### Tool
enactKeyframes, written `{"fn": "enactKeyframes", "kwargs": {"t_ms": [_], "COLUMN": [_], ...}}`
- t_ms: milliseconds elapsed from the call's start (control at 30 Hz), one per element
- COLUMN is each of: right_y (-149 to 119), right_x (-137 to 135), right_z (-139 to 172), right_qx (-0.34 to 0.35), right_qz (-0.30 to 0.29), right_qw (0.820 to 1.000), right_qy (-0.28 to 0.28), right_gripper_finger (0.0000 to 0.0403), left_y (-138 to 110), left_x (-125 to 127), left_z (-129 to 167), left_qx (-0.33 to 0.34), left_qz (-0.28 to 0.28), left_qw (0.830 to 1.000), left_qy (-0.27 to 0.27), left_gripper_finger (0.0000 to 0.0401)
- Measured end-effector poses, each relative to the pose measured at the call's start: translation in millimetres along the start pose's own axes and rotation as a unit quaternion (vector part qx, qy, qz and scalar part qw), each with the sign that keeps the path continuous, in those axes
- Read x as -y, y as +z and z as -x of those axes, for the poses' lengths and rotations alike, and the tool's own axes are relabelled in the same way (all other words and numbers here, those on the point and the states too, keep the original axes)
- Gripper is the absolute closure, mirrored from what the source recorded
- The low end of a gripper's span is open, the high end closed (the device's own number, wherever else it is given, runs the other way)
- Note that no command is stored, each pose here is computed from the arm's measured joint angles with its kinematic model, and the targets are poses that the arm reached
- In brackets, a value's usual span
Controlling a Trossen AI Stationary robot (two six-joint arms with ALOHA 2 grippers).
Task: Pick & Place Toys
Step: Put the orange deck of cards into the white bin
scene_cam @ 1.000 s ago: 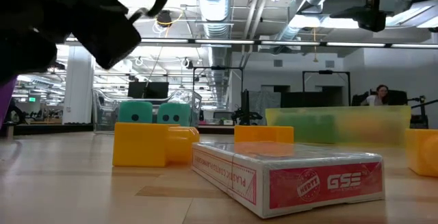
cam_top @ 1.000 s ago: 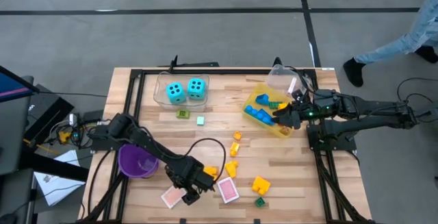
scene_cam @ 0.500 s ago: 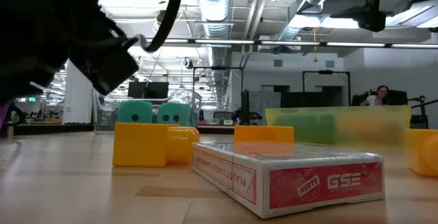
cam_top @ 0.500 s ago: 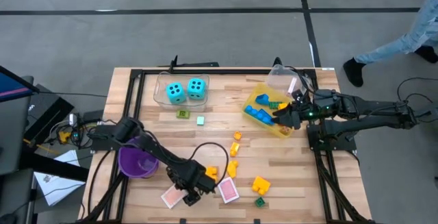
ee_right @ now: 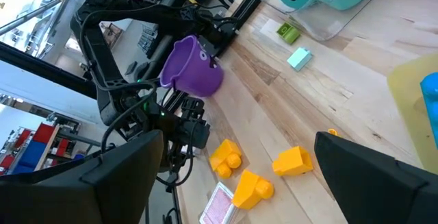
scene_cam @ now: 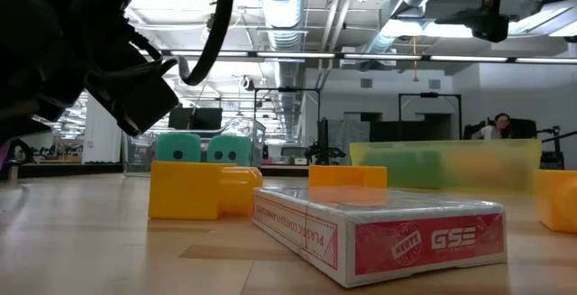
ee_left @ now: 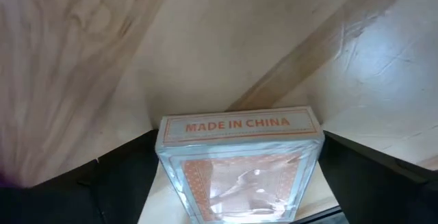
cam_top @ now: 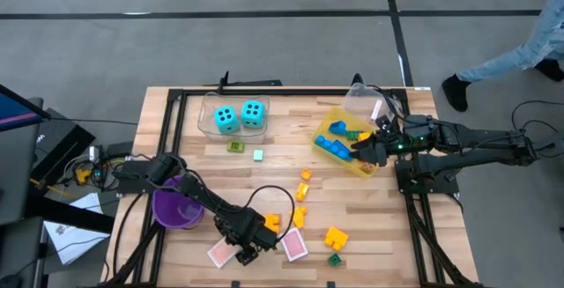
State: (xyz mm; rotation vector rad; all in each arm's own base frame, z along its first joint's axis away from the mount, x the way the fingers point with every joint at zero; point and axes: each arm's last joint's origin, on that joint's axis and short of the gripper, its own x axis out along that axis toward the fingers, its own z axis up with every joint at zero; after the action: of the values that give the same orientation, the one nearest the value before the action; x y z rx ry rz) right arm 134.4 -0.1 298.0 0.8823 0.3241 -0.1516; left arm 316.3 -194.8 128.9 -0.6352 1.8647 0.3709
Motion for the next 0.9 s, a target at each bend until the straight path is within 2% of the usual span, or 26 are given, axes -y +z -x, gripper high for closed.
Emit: {"fn": "enactKeyframes", "kwargs": {"t_ms": [233, 567, 767, 900], "right_y": [0, 0, 0, 0], "right_x": [0, 0, 0, 0], "right_z": [0, 0, 0, 0], "right_qx": [0.000, 0.000, 0.000, 0.001], "right_qz": [0.004, 0.004, 0.005, 0.005], "right_qw": [1.000, 1.000, 1.000, 1.000], "right_qy": [0.000, 0.000, 0.000, 0.000], "right_gripper_finger": [0.0030, 0.0030, 0.0030, 0.0030], "left_y": [-2, -1, -1, 1], "left_x": [1, -1, -9, -21], "left_z": [-1, 12, 40, 69], "left_qx": [0.000, 0.001, 0.030, 0.076], "left_qz": [0.007, 0.007, 0.018, 0.038], "left_qw": [1.000, 1.000, 0.998, 0.993], "left_qy": [-0.002, -0.025, -0.054, -0.080], "left_gripper_finger": [0.0102, 0.0102, 0.0102, 0.0102]}}
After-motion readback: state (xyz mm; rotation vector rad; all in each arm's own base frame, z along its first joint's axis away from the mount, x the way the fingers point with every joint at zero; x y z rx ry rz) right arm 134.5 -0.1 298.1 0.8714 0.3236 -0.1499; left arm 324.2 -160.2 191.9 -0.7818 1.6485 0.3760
